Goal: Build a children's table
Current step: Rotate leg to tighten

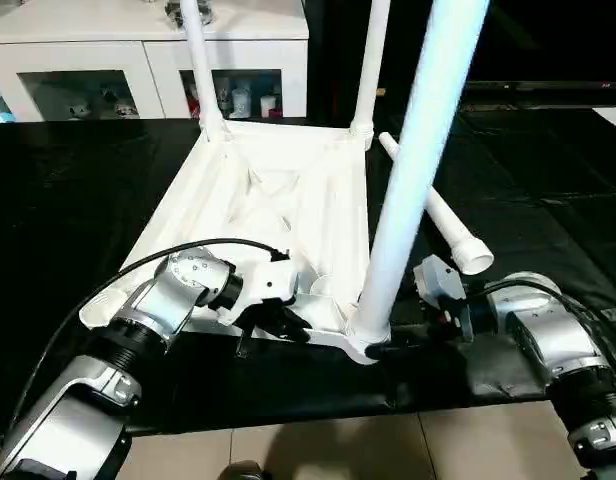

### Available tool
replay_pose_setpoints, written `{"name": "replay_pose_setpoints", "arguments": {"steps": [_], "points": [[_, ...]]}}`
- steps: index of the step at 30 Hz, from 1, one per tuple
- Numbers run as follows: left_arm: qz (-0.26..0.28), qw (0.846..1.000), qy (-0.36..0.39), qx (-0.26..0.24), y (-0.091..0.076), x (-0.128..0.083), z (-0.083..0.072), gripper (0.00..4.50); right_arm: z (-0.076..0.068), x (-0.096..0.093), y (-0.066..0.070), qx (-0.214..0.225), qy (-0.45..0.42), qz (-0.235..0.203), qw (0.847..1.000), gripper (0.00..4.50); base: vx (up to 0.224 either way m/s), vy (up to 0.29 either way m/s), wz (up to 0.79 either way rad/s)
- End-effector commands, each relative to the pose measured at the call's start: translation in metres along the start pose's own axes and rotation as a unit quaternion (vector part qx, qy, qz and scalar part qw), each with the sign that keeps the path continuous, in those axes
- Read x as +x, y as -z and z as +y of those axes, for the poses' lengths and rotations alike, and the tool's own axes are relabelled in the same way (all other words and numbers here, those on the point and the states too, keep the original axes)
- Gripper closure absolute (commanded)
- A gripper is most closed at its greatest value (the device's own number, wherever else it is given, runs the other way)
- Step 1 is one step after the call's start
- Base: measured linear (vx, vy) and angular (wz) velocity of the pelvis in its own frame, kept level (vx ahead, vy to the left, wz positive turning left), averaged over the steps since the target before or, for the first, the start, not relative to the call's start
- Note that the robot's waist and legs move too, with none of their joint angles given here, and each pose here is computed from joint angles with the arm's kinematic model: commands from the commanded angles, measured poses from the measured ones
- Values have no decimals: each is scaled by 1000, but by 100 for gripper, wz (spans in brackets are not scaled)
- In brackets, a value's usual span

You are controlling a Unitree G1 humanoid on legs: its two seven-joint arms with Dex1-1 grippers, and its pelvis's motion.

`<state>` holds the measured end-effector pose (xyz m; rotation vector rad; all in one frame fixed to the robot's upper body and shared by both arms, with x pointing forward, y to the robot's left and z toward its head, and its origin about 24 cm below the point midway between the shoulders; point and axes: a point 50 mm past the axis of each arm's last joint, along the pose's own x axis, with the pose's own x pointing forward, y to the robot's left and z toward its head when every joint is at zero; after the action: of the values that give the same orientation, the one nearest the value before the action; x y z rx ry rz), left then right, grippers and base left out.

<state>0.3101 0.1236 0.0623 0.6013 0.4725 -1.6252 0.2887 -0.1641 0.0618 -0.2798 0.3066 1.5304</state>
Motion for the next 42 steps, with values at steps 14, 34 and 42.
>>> {"name": "replay_pose_setpoints", "arguments": {"steps": [14,34,42], "points": [[6,1000,-8,16,-6,0,5,450,1,3,-2,30,-17,-29,999,199,0,0,0],[-124,916,-328,-194,-42,20,36,450,-55,75,-8,193,358,-40,913,246,0,0,0],[-103,919,-330,-188,-48,27,35,450,-53,87,-16,193,349,-61,915,176,8,0,1]]}}
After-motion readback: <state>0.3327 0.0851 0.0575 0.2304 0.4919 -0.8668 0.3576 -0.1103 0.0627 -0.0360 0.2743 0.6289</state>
